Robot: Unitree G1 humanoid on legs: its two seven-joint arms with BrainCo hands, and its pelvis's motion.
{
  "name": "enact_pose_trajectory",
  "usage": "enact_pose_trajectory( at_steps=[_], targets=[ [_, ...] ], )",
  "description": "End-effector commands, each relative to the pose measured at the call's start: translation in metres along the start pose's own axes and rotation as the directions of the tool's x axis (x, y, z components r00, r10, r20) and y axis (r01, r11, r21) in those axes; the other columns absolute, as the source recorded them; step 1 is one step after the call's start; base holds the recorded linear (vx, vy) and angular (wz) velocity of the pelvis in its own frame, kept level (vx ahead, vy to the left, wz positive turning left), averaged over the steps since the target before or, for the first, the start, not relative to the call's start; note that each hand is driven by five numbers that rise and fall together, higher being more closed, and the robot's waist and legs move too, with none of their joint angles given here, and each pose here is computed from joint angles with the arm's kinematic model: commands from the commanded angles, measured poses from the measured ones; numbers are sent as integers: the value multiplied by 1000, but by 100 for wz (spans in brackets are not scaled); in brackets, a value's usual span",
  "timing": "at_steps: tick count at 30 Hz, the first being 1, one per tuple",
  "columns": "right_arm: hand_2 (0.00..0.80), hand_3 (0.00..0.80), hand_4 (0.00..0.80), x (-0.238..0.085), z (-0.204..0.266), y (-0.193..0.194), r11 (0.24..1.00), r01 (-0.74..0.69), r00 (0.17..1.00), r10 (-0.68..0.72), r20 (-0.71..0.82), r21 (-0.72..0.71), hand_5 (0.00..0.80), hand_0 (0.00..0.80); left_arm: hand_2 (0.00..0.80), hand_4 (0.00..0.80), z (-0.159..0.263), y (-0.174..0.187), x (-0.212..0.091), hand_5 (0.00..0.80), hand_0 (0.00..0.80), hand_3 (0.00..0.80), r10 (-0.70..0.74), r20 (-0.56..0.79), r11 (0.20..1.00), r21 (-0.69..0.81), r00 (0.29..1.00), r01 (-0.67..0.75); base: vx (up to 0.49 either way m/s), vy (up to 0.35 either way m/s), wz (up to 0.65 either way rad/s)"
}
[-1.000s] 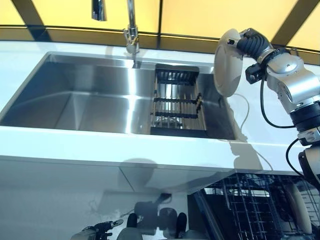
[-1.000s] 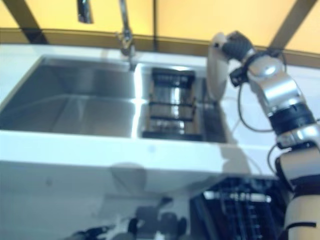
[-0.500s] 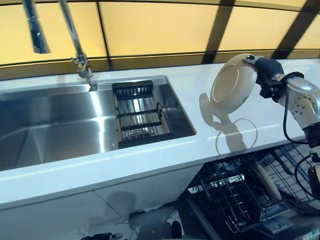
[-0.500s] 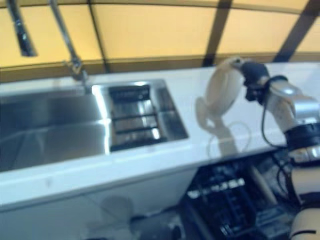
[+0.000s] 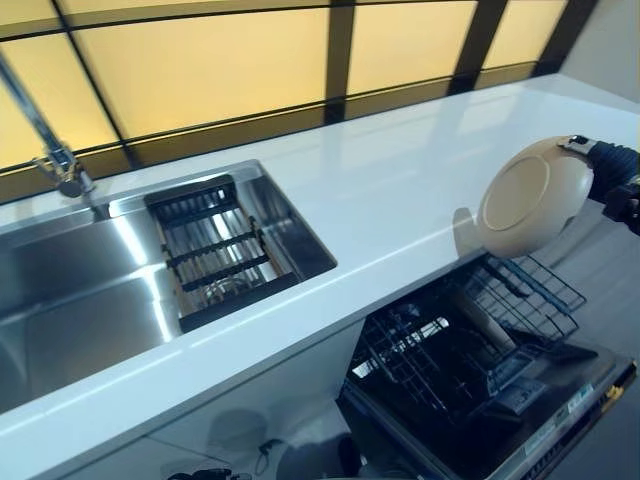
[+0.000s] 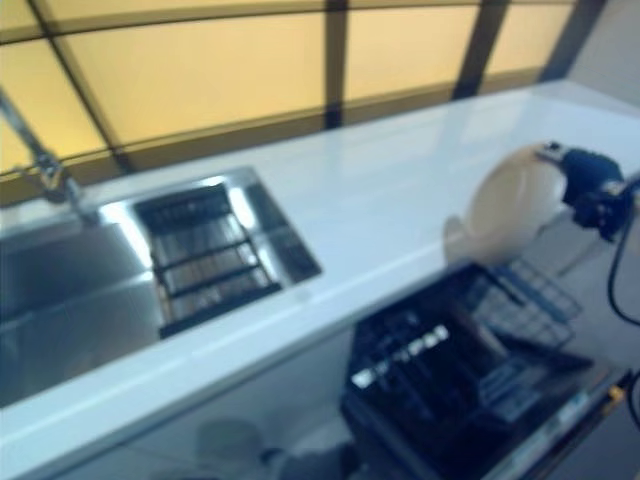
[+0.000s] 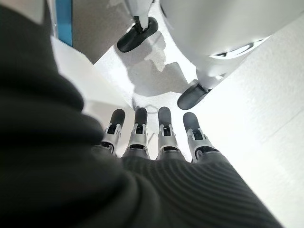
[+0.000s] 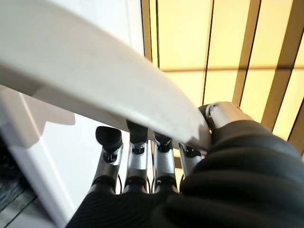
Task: Take plates into dishwasher
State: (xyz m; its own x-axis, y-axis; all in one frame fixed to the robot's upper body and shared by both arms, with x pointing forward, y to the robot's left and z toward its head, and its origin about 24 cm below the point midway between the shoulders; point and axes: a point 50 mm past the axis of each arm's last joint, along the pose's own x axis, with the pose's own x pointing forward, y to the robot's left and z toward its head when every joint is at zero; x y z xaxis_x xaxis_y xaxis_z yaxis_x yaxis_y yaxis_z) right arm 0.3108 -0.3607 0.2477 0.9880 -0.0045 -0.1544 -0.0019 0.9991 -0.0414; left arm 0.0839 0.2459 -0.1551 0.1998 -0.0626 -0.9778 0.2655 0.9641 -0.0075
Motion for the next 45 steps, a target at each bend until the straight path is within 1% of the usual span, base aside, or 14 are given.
enact_pose_trajectory(
  at_steps=[1, 12, 17, 19, 23, 25, 29, 32, 36, 40, 45],
  targets=[
    [800, 800, 800, -18, 30, -19, 999, 35, 989, -39, 143, 35, 800, 800, 0, 0, -1, 15, -3, 0, 0, 0, 28, -46, 997, 76, 999, -25, 4, -48, -20],
    [800, 800, 800, -38, 8, -40, 995, 76, 993, -81, 88, 59, 800, 800, 0, 0, -6, 20, -6, 0, 0, 0, 42, -49, 994, 105, 998, -37, -2, -31, -12],
    [800, 800, 800, -41, -10, -40, 997, 48, 998, -50, 37, 59, 800, 800, 0, 0, -4, 21, -6, 0, 0, 0, 48, -39, 992, 116, 998, -43, 0, 0, 0],
    [800, 800, 800, -42, -21, -39, 999, 24, 1000, -24, -8, 41, 800, 800, 0, 0, -4, 22, -6, 0, 0, 0, 49, -36, 992, 121, 998, -44, 0, 0, 0],
    [800, 800, 800, -41, -41, -36, 999, -9, 995, 4, -96, -50, 800, 800, 0, 0, -5, 22, -7, 0, 0, 0, 52, -31, 991, 127, 998, -48, 0, 0, 0],
    [800, 800, 800, -40, -50, -33, 993, -50, 988, 35, -150, -102, 800, 800, 0, 0, -6, 22, -7, 0, 0, 0, 53, -29, 990, 129, 998, -49, 0, 0, 0],
    [800, 800, 800, -36, -57, -24, 977, -142, 970, 106, -217, -159, 800, 800, 0, 0, -6, 23, -8, 0, 0, 0, 56, -25, 990, 128, 998, -52, 0, 0, 0],
    [800, 800, 800, -28, -63, -10, 952, -227, 950, 169, -264, -207, 800, 800, 0, 0, -6, 23, -7, 0, 0, 0, 56, -19, 990, 131, 998, -53, 0, 0, 0],
    [800, 800, 800, -22, -66, 2, 918, -295, 934, 218, -283, -264, 800, 800, 0, 0, -6, 21, -7, 0, 0, 0, 54, -15, 991, 126, 998, -52, 0, 0, 0],
    [800, 800, 800, -18, -65, 19, 863, -388, 907, 295, -301, -325, 800, 800, 0, 0, -5, 21, -7, 0, 0, 0, 55, -13, 991, 126, 998, -53, -3, -1, 1],
    [800, 800, 800, -14, -66, 36, 813, -481, 865, 379, -330, -328, 800, 800, 0, 0, -7, 21, -7, 0, 0, 0, 58, -15, 990, 132, 998, -56, 1, -2, 5]
  ],
)
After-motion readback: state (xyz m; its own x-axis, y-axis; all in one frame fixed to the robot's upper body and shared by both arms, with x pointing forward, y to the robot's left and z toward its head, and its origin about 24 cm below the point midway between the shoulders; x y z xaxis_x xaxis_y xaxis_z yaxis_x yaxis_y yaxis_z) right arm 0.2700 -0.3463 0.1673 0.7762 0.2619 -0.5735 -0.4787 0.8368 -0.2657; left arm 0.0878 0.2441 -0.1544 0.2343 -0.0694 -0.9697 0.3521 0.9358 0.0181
